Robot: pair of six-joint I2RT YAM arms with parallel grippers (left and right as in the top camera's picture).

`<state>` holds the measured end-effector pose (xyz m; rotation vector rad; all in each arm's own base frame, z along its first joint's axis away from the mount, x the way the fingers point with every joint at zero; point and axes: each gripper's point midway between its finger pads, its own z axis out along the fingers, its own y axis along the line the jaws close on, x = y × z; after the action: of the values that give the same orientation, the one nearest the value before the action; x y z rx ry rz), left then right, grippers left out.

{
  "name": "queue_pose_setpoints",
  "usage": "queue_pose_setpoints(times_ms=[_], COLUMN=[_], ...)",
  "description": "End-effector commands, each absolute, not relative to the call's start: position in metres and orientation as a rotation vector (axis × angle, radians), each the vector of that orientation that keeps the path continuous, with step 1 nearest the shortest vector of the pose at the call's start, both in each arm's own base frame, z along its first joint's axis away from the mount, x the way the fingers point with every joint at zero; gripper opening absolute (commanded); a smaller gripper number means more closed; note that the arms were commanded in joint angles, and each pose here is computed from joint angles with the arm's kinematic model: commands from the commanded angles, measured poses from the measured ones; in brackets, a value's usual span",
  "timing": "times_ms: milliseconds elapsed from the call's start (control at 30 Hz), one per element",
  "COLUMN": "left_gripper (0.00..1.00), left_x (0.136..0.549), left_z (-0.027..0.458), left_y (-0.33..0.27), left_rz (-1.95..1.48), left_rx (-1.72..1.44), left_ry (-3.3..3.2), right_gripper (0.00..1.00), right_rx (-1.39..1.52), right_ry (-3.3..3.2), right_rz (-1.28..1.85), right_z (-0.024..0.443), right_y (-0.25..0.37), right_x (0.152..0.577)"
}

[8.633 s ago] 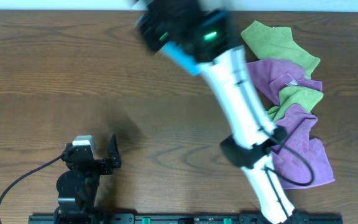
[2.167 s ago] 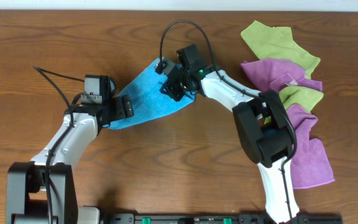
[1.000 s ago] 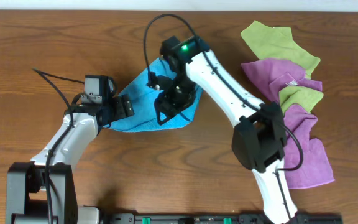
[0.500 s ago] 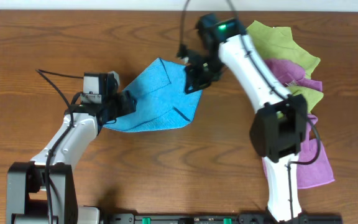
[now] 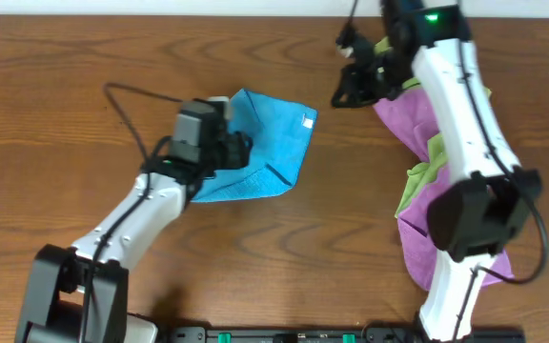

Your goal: Fold the cloth

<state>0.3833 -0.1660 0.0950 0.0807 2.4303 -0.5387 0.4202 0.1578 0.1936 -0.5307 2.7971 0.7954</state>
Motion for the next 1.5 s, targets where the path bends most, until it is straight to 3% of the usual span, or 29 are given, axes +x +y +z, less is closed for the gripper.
queue_pose_setpoints(times_ms=[0,333,467,667,767,1467], left_gripper=[0.58,0.54,0.41,0.43,0.49,0.43], left_x=[0.414,0.454,0.467,0.466,0.463,0.450], left_z=[0.123,0.109,0.089,0.052,0.048,0.025], left_y=[-0.148,-0.143,-0.149,-0.160,-0.171,-0.193], left_rz=[-0.228,0.042,0.076,0.099,0.097,0.130], left_rx=[0.132,0.317,0.381,0.457,0.507,0.729], left_ry=[2.323,2.350,2.395,2.471,2.465,2.460], right_gripper=[0.01,0.02,0.01,0.02,0.02,0.02], right_rx=[-0.501,-0.423,-0.426,-0.427,-0.427,-0.426], right_ry=[2.700,2.574,2.564,2.570,2.570,2.571], right_rz=[0.761,0.693,0.690,0.693,0.692,0.692], right_z=[0.230,0.282,0.286,0.285,0.285,0.285], right_y=[0.138,0.103,0.104,0.104,0.104,0.104], right_x=[0.424,0.418,0.416,0.415,0.415,0.414])
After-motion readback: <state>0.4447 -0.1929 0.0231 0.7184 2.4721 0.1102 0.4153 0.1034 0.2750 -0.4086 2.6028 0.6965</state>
